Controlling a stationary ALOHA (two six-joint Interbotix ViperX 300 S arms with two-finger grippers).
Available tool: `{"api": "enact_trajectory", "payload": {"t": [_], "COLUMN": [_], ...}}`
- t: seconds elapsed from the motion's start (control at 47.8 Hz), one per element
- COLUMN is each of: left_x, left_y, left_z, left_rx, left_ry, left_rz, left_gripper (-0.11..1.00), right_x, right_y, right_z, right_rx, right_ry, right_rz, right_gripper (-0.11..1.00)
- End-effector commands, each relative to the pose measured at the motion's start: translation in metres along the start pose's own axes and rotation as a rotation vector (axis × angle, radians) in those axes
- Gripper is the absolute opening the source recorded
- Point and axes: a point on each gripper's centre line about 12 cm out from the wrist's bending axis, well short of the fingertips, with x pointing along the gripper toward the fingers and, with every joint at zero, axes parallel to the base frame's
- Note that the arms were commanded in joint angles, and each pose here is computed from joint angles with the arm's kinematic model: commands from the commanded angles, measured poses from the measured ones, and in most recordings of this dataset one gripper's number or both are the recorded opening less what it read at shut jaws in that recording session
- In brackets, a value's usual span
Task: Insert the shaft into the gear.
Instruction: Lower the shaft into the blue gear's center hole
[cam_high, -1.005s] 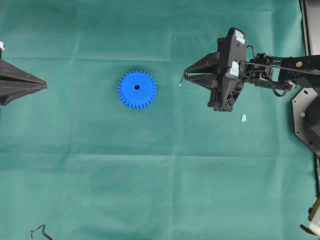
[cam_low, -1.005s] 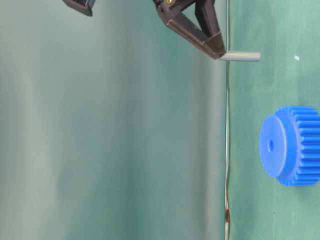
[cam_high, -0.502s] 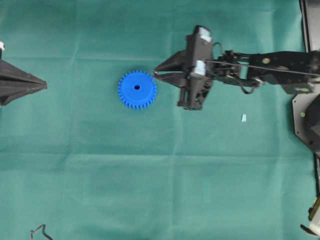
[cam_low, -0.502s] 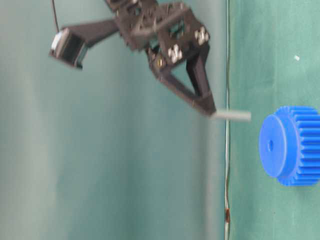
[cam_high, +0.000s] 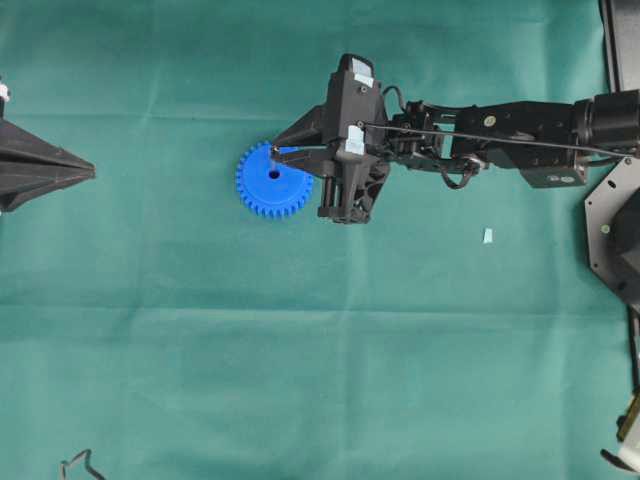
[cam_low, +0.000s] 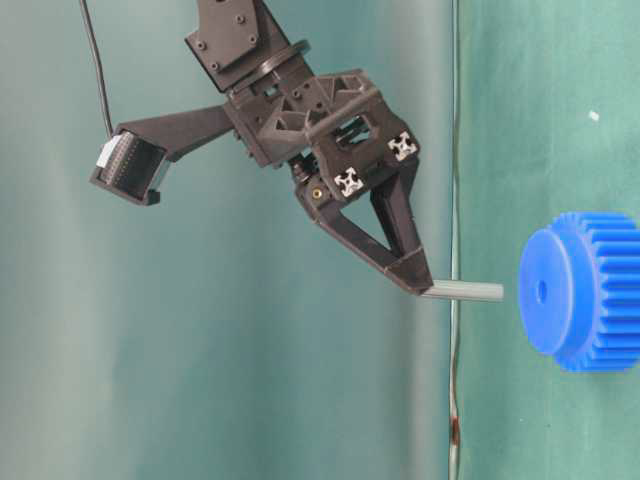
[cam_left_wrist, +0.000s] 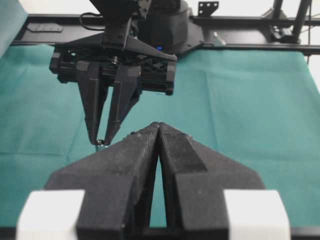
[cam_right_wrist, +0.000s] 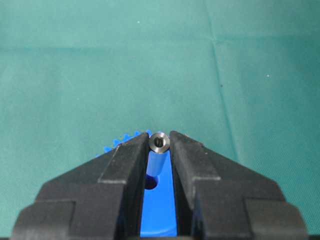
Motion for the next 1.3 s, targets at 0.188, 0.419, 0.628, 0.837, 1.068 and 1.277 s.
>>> {"api": "enact_trajectory", "payload": {"t": [0.188,0.419,0.628,0.837,1.068,1.277], "left_x": [0.002,0.002,0.002,0.002,0.002,0.002], "left_y": [0.0,0.0,0.0,0.0,0.0,0.0], "left_z": [0.008,0.008,0.008,0.008,0.008,0.007], "left_rx": [0.0,0.0,0.0,0.002,0.002,0.0], "left_ry": [-0.017,-0.012,-0.012,-0.014,-0.011,-0.008], "left_rz": [-0.002,-0.002,-0.002,-0.002,-0.002,-0.002], "left_gripper": [0.0,0.0,0.0,0.0,0.0,0.0], "right_x": [0.011,0.022,0.022,0.024,0.03,0.039], "right_y": [0.0,-0.002,-0.002,-0.002,-0.002,-0.002], "right_z": [-0.004,-0.016,-0.014,-0.016,-0.019,-0.024], "right_rx": [0.015,0.022,0.022,0.023,0.019,0.017], "right_ry": [0.014,0.033,0.024,0.026,0.033,0.05], "right_rz": [-0.003,-0.009,-0.009,-0.01,-0.01,-0.012], "right_gripper": [0.16,0.16,0.16,0.16,0.16,0.16]}}
